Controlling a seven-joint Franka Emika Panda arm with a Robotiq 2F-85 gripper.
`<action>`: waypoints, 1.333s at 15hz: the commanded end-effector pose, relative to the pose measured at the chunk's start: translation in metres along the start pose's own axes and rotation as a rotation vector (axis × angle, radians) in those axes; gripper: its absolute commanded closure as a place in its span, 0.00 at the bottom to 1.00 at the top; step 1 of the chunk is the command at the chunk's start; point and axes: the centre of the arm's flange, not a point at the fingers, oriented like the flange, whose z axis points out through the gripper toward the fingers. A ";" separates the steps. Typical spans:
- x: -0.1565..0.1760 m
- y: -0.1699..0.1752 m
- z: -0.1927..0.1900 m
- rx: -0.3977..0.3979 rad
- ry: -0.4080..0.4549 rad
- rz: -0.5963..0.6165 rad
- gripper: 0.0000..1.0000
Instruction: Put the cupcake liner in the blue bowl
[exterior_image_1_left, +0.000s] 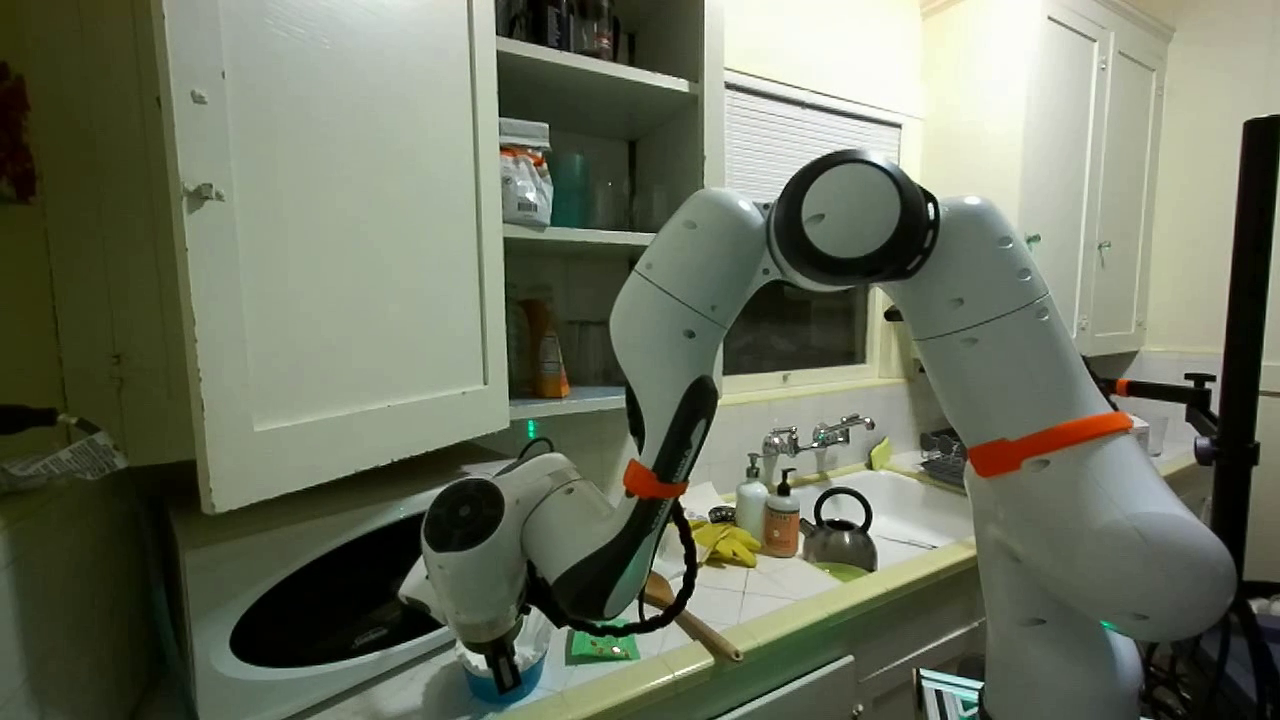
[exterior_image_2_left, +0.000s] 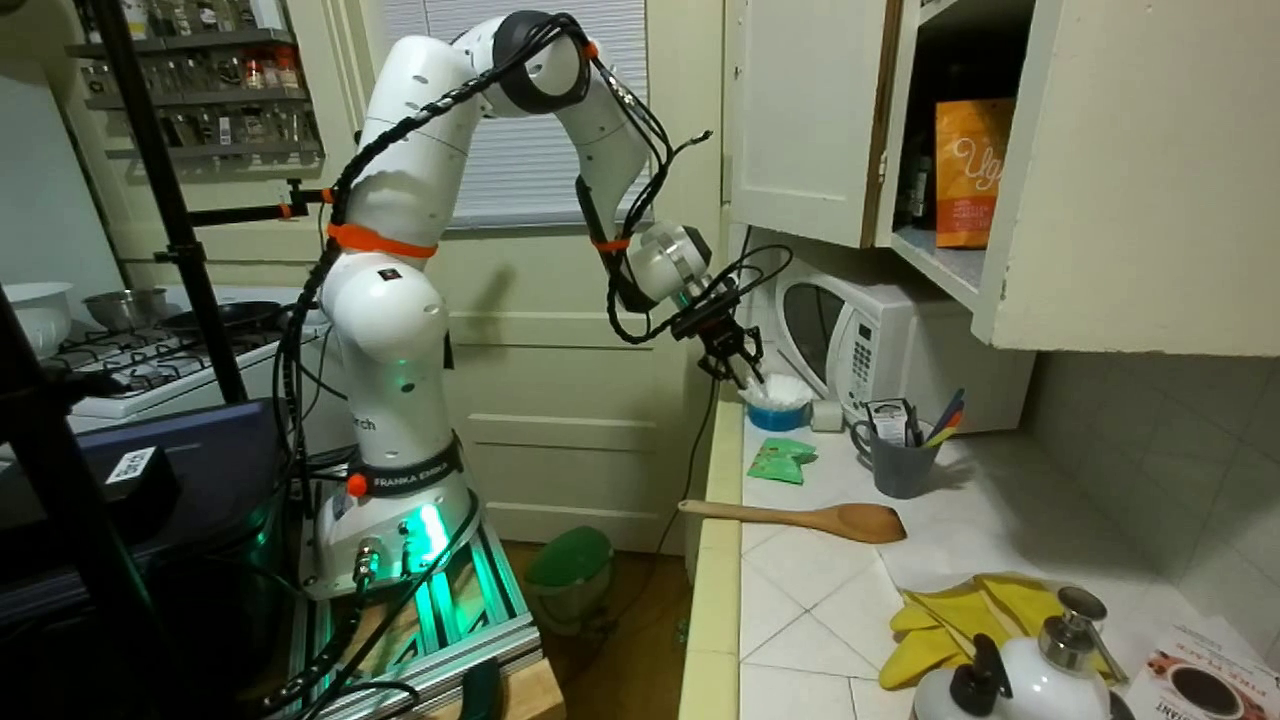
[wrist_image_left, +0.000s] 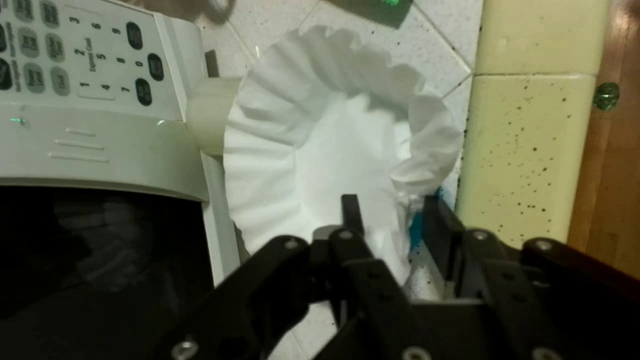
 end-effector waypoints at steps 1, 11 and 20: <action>-0.008 0.009 -0.012 0.072 0.060 0.063 0.30; -0.048 0.060 -0.039 0.245 0.359 0.388 0.00; -0.103 0.080 -0.010 0.364 0.469 0.712 0.00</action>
